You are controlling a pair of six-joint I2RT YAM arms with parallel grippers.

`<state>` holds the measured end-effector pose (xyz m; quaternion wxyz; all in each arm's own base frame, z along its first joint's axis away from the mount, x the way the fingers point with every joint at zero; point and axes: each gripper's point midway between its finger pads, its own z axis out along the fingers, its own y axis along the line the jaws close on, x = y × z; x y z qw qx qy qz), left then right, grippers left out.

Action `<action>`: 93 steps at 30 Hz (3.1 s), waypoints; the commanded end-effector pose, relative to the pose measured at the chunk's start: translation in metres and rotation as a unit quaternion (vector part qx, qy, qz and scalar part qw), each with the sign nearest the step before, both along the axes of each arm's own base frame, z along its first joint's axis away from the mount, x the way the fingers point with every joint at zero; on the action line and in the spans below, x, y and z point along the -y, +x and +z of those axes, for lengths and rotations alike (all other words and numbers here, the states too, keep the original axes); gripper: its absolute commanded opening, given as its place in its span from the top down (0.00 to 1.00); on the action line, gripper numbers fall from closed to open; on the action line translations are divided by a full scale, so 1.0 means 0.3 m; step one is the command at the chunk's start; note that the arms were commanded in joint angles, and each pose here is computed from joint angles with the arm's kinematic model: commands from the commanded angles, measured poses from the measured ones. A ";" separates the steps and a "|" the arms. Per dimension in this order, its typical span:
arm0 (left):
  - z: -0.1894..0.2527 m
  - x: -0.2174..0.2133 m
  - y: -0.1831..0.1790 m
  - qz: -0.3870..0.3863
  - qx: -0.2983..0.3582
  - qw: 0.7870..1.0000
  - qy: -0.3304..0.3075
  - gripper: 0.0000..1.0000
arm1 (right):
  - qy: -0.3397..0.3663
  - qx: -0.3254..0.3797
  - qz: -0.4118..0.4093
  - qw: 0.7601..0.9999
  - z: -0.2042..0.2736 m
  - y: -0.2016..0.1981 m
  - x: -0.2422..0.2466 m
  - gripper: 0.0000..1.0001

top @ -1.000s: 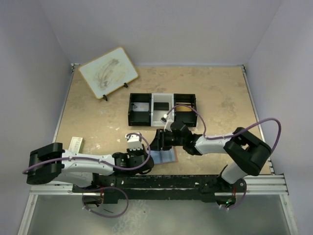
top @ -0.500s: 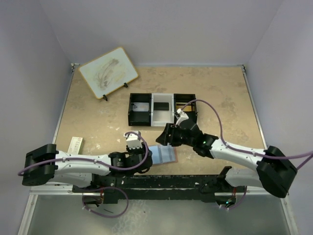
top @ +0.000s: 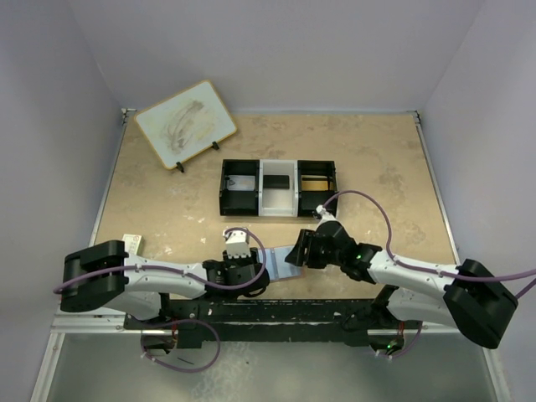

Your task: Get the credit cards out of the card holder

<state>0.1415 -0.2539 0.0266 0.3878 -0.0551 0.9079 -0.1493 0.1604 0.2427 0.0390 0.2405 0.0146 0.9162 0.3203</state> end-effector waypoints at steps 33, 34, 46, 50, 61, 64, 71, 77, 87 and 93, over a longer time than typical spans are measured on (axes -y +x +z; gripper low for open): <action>-0.008 0.055 0.002 -0.008 -0.010 1.000 -0.004 0.74 | 0.056 0.030 0.048 0.997 0.102 0.030 -0.111 0.58; -0.008 0.054 0.001 -0.008 -0.010 1.000 -0.003 0.74 | 0.050 0.030 0.045 0.997 0.102 0.032 -0.105 0.59; -0.002 0.042 0.007 -0.005 -0.005 1.000 0.007 0.75 | 0.053 0.049 0.074 0.995 0.176 0.030 -0.121 0.74; 0.002 0.043 0.011 -0.004 -0.003 1.000 0.007 0.75 | 0.079 0.048 0.098 0.991 0.188 0.017 -0.158 0.74; 0.010 0.033 0.011 0.000 -0.001 1.000 0.004 0.76 | -0.022 0.020 0.025 0.999 0.086 0.063 -0.059 0.56; 0.010 0.031 0.012 0.001 0.000 1.000 0.003 0.76 | -0.037 0.010 0.009 0.999 0.061 0.048 -0.021 0.52; 0.014 0.039 0.014 -0.001 0.002 1.000 0.000 0.76 | -0.032 0.002 0.017 0.999 0.016 0.027 -0.019 0.53; 0.018 0.042 0.013 -0.002 0.001 1.000 -0.001 0.77 | 0.004 0.000 0.033 0.999 0.018 0.014 -0.058 0.58; 0.021 0.043 0.013 -0.002 0.001 1.000 -0.002 0.77 | -0.029 -0.003 0.016 0.999 0.002 0.026 -0.026 0.54; 0.017 0.043 0.012 -0.003 0.000 1.000 -0.001 0.77 | -0.040 0.000 0.013 0.999 0.008 0.032 -0.014 0.54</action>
